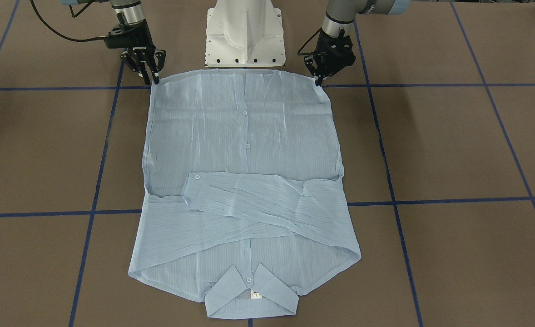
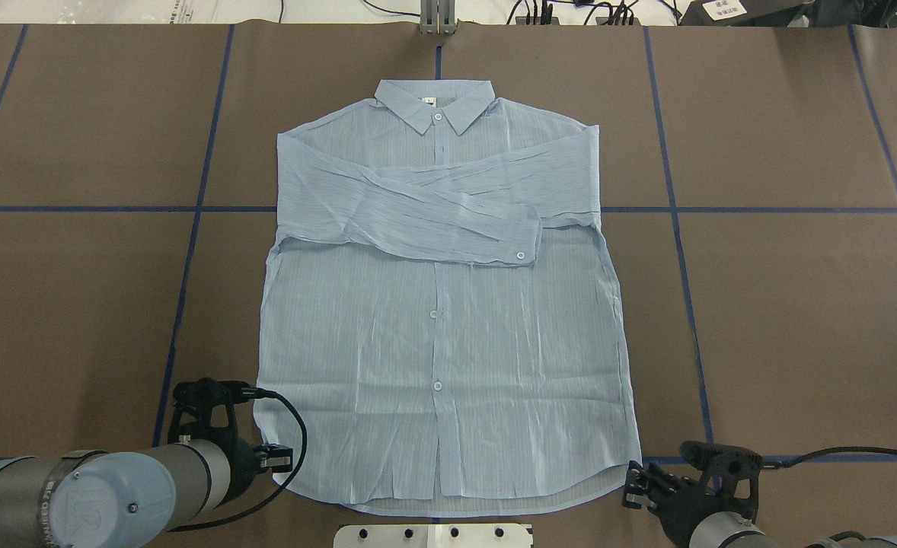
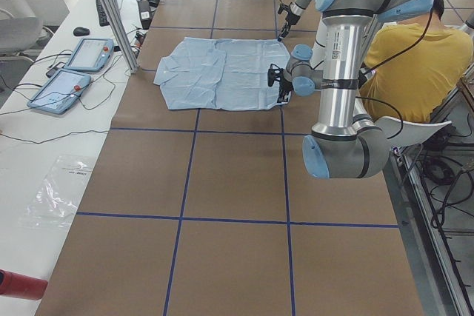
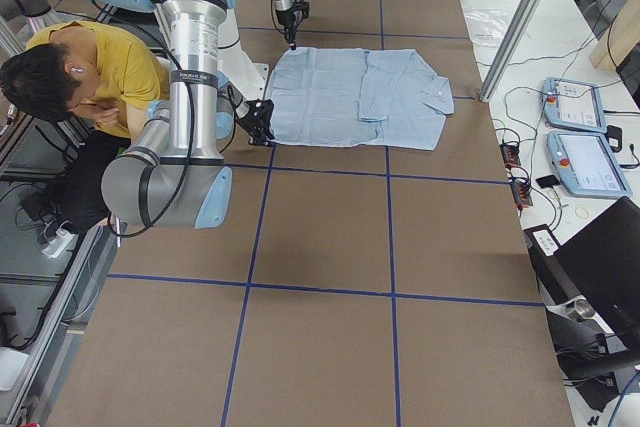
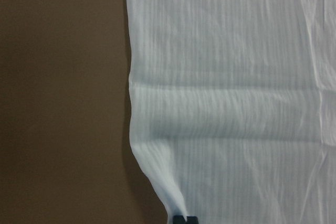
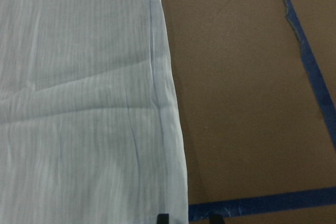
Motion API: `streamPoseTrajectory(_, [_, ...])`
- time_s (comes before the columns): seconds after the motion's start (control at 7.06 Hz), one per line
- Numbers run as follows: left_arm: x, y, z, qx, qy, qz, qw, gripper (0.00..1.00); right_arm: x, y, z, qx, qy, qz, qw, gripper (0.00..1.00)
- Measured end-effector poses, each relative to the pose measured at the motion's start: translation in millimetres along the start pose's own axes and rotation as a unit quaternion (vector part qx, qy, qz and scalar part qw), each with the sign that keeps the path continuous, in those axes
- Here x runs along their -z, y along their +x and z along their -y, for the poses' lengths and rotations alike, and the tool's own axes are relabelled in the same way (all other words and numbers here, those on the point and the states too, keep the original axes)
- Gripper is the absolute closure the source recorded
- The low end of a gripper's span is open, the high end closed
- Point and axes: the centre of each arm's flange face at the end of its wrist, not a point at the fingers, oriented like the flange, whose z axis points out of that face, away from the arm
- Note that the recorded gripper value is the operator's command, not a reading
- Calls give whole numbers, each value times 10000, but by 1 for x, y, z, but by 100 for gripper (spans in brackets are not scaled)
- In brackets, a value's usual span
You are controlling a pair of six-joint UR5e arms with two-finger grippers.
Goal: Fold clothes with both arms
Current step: 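Lift the hem with both grippers and fold it toward the collar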
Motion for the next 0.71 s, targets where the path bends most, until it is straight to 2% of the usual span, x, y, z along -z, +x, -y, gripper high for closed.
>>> streamPoseTrajectory(0.57, [0, 0, 0, -1, 0, 6, 10000, 100, 0, -8, -3, -15, -30, 58, 10000, 92])
streamPoseTrajectory(0.71, [0, 0, 0, -2, 0, 5, 10000, 100, 0, -11, -5, -25, -37, 76, 10000, 100])
